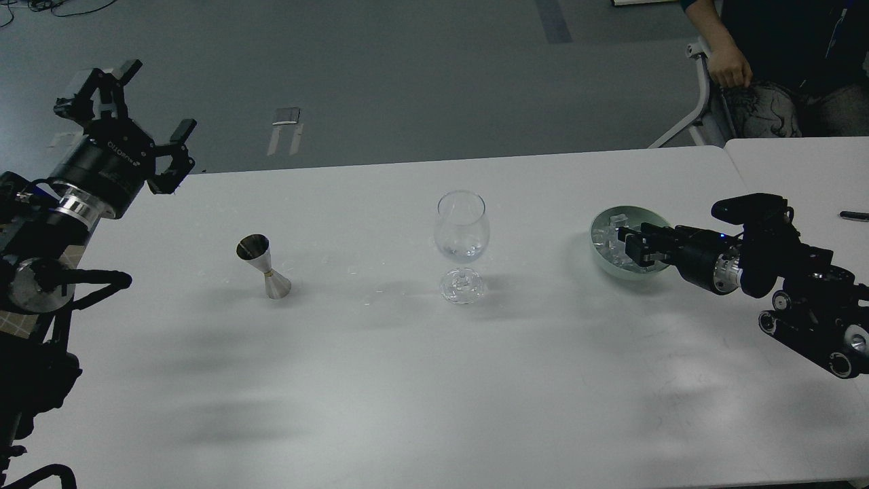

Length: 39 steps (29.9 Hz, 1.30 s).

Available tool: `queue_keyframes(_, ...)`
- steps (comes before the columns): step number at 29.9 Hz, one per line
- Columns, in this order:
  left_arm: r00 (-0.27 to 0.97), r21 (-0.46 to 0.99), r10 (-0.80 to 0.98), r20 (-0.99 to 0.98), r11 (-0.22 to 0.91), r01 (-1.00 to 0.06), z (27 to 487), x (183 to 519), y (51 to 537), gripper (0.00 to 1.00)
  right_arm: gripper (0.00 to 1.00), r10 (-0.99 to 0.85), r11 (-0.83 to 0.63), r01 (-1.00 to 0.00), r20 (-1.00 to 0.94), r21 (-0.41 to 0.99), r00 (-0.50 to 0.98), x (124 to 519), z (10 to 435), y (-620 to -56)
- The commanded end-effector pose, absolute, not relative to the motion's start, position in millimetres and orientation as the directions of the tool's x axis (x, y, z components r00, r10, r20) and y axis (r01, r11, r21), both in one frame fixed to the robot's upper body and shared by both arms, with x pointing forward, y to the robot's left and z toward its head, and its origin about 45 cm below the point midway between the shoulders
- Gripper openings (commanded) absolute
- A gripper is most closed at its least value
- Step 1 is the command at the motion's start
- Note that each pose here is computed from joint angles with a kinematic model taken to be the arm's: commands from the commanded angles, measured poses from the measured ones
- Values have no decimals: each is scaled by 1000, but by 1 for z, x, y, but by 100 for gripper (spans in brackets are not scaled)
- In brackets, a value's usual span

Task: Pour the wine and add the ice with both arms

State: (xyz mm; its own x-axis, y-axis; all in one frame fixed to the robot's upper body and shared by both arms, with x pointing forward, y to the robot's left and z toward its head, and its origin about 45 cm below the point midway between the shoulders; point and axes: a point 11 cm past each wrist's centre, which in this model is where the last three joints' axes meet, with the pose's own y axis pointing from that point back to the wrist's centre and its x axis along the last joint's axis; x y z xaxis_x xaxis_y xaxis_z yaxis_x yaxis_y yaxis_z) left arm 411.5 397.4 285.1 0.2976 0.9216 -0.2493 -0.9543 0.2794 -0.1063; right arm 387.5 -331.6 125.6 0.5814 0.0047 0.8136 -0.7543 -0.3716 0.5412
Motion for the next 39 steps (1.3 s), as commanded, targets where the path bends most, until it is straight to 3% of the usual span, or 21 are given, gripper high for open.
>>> queue_keyframes(1,300,-108,921,-250,281,-954,285,411,396,98,20,7,-375,-750,811,545,585,387,125,-330)
queue_keyframes(3,301,-108,920,-249,282,-953,285,411,396,98,7,7,-371,-753,812,544,584,387,127,-333)
queue_keyframes(12,309,-117,919,-244,289,-950,289,412,394,98,4,27,-357,-793,854,493,519,395,177,-362)
queue_keyframes(17,312,-122,919,-240,290,-949,292,413,394,98,4,82,-368,-824,897,432,434,398,257,-382)
queue_keyframes(24,316,-123,915,-249,294,-948,290,414,389,98,4,120,-424,-844,944,328,307,406,353,-368)
queue_keyframes(30,327,-130,916,-233,304,-944,295,415,386,98,4,135,-506,-830,972,236,194,418,437,-328)
queue_keyframes(32,329,-133,915,-232,305,-943,296,416,386,98,4,150,-570,-791,974,224,168,423,460,-292)
queue_keyframes(39,329,-131,915,-234,306,-943,296,416,385,98,4,286,-691,-644,943,327,172,426,461,-190)
